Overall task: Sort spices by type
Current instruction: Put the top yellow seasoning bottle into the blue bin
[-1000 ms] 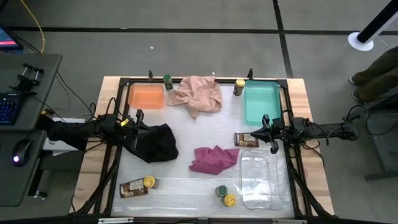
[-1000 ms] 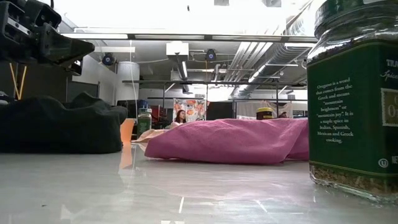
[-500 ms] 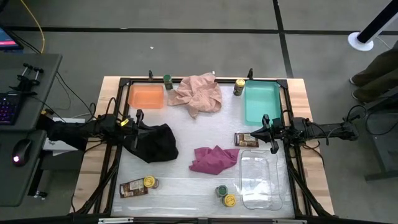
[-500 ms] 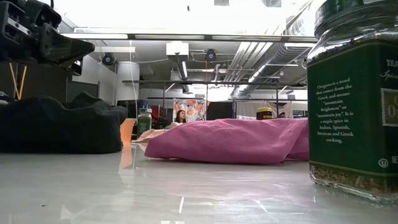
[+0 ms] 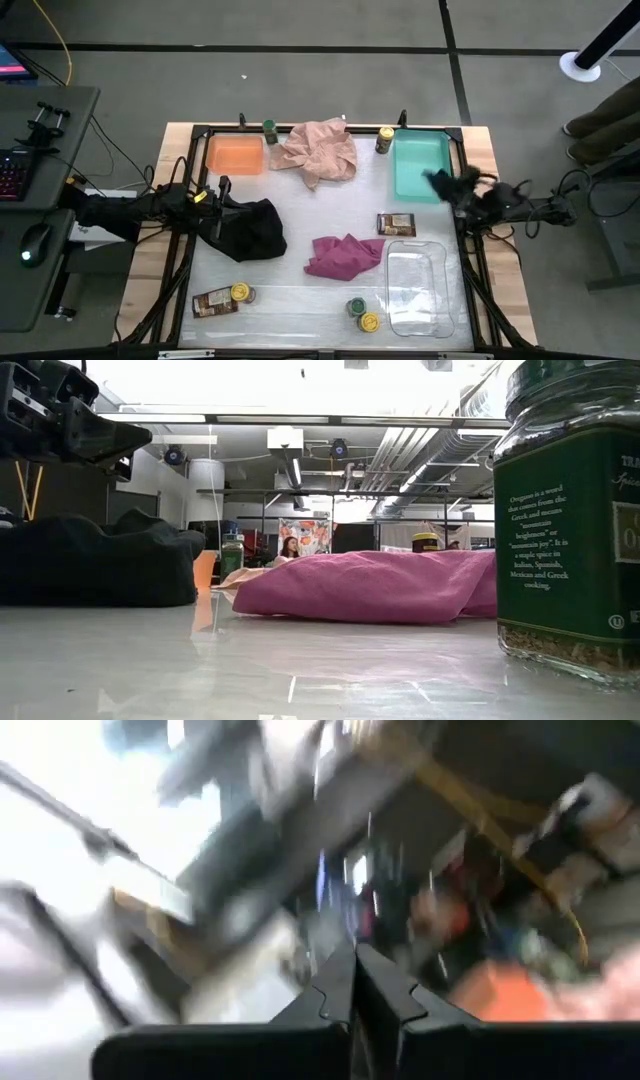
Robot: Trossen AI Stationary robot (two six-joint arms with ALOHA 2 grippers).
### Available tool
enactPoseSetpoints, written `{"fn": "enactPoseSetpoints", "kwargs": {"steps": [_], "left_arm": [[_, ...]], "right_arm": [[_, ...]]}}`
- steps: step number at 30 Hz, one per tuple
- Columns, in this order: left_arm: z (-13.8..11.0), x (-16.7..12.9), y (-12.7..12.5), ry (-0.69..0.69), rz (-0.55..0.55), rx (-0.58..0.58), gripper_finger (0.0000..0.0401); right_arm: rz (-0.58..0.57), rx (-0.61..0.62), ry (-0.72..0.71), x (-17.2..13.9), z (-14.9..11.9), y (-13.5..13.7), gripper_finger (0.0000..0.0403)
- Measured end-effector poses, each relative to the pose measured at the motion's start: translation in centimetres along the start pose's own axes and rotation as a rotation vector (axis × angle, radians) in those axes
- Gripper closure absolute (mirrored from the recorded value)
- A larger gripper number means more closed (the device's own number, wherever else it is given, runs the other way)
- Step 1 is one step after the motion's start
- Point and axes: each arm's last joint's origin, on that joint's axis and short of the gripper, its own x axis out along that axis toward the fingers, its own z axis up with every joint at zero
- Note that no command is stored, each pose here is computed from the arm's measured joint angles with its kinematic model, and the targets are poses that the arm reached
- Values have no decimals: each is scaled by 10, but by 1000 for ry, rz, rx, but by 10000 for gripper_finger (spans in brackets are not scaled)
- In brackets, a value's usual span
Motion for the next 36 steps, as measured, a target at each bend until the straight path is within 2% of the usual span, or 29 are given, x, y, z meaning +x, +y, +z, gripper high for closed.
{"fn": "enactPoseSetpoints", "kwargs": {"steps": [2, 3, 8, 10, 14, 18, 21, 26, 30, 36], "left_arm": [[0, 0, 0, 0, 0, 0, 400], [0, 0, 0, 1, 0, 0, 400], [0, 0, 0, 0, 0, 0, 400], [0, 0, 0, 0, 0, 0, 400], [0, 0, 0, 0, 0, 0, 400], [0, 0, 0, 1, 0, 0, 400], [0, 0, 0, 2, 0, 0, 400], [0, 0, 0, 3, 0, 0, 400], [0, 0, 0, 2, 0, 0, 400], [0, 0, 0, 2, 0, 0, 400]], "right_arm": [[-37, -32, -3, 8, 10, 9, 402], [-95, -55, 14, 14, 14, 13, 402], [-593, -198, 167, 64, 37, 18, 402], [-695, -255, 299, 92, 49, 12, 402], [-687, -334, 638, 154, 70, -25, 402], [-815, -324, 789, 194, 91, -72, 397], [-916, -312, 908, 210, 93, -102, 376], [-952, -359, 1018, 235, 96, -123, 310], [-1046, -384, 1102, 246, 99, -130, 243], [-1137, -349, 1162, 254, 105, -141, 158]]}}
